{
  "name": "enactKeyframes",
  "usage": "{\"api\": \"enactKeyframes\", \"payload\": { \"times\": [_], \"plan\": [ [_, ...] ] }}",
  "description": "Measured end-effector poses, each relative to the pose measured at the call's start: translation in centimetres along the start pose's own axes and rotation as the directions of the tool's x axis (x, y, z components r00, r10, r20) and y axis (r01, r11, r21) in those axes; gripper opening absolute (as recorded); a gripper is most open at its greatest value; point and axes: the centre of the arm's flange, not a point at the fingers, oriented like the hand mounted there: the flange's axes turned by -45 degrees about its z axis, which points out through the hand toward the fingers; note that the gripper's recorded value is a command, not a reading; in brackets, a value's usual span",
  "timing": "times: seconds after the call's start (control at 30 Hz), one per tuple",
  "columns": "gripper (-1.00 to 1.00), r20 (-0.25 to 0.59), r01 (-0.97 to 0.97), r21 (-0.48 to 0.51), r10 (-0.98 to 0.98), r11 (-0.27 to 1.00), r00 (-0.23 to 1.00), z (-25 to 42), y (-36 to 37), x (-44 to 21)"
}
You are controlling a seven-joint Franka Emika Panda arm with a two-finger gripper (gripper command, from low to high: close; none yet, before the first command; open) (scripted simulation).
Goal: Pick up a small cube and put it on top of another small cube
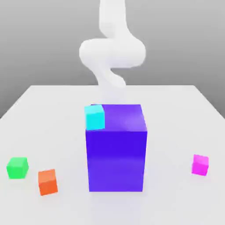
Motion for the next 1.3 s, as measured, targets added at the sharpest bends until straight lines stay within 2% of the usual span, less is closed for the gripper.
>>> {"api": "enactKeyframes", "payload": {
  "times": [0.2, 0.43, 0.57, 0.73, 0.93, 0.97, 1.17, 1.3],
  "plan": [
    [0.00, 0.162, 0.251, 0.148, -0.274, 0.957, 0.948, 12.9, -8.8, -4.1],
    [0.00, 0.267, 0.494, 0.343, -0.587, 0.799, 0.764, 23.5, -19.3, -14.5],
    [0.00, 0.283, 0.597, 0.457, -0.744, 0.659, 0.605, 27.4, -24.4, -22.7],
    [0.00, 0.261, 0.674, 0.587, -0.893, 0.448, 0.366, 29.9, -28.6, -34.1],
    [0.00, 0.259, 0.676, 0.607, -0.908, 0.417, 0.328, 34.5, -28.9, -39.5],
    [-1.00, 0.259, 0.676, 0.607, -0.909, 0.417, 0.327, 35.0, -28.9, -40.1],
    [-1.00, 0.260, 0.677, 0.607, -0.909, 0.417, 0.327, 35.3, -28.8, -40.3],
    [-1.00, 0.260, 0.677, 0.607, -0.909, 0.417, 0.327, 33.2, -28.9, -38.3]
  ]
}}
